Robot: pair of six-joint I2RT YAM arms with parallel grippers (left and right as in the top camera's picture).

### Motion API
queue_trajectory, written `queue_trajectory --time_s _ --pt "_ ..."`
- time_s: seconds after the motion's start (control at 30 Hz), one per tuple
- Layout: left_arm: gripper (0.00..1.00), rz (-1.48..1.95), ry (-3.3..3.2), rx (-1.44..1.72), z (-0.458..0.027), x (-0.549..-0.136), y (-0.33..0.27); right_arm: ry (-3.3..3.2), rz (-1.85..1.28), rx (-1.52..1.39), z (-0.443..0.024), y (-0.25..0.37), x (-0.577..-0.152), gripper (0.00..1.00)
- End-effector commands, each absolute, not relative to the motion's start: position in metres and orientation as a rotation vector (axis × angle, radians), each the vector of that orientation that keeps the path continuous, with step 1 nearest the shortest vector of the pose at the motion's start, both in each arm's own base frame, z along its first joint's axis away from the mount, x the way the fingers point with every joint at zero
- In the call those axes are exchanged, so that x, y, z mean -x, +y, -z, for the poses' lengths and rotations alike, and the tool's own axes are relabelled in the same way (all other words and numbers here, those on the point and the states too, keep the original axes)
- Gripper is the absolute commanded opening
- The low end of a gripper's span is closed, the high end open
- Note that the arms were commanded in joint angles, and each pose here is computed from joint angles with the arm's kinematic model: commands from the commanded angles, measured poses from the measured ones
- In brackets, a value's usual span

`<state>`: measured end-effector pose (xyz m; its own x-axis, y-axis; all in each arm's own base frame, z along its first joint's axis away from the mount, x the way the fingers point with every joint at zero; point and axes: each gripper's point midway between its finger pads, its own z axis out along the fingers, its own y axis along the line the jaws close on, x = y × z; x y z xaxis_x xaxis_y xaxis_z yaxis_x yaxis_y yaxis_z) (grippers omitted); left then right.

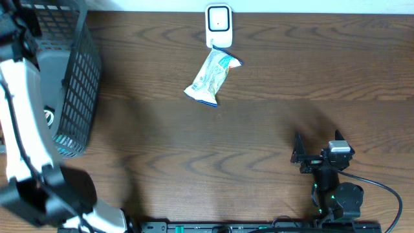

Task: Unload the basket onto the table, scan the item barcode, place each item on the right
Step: 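Carry the green pack to the scanner and place it beside the white bag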

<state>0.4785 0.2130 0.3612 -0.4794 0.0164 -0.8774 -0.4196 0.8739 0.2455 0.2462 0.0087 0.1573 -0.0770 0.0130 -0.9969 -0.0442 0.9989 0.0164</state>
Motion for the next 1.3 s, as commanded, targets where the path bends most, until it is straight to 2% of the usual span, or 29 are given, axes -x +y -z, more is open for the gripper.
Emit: queue_trajectory --time_s 0.0,0.07,0.17,0.3,0.73,0.93,1.03,1.1,1.2,1.27 --pt "0.09 -0.026 1.757 0.279 -0.444 -0.484 0.125 1.647 -0.036 0.013 -0.157 0.005 -0.246 0.99" --pt "0.10 0.190 1.689 0.193 -0.473 -0.480 0.068 1.647 -0.036 0.013 -0.156 0.005 -0.246 0.99" --pt "0.10 0.317 1.734 0.118 -0.468 -0.479 0.009 1.647 -0.036 0.013 -0.156 0.005 -0.246 0.99" --pt "0.08 0.445 1.970 0.004 -0.407 -0.474 -0.075 1.647 -0.036 0.013 -0.156 0.005 -0.246 0.99" --pt "0.08 0.529 2.406 -0.171 -0.212 -0.492 -0.247 1.647 -0.036 0.013 -0.157 0.005 -0.246 0.99" --pt "0.08 0.557 2.475 -0.303 -0.144 -0.483 -0.313 1.647 -0.036 0.013 -0.157 0.005 -0.246 0.99" --pt "0.09 0.566 2.488 -0.352 -0.126 -0.475 -0.334 1.647 -0.036 0.013 -0.157 0.005 -0.246 0.99" --pt "0.17 0.541 2.491 -0.360 -0.119 -0.474 -0.339 1.647 -0.036 0.013 -0.157 0.005 -0.246 0.99" --pt "0.17 0.405 2.489 -0.328 -0.105 -0.480 -0.331 1.647 -0.036 0.013 -0.156 0.005 -0.246 0.99" --pt "0.28 0.371 2.503 -0.325 -0.095 -0.481 -0.330 1.647 -0.036 0.013 -0.156 0.005 -0.246 0.99"
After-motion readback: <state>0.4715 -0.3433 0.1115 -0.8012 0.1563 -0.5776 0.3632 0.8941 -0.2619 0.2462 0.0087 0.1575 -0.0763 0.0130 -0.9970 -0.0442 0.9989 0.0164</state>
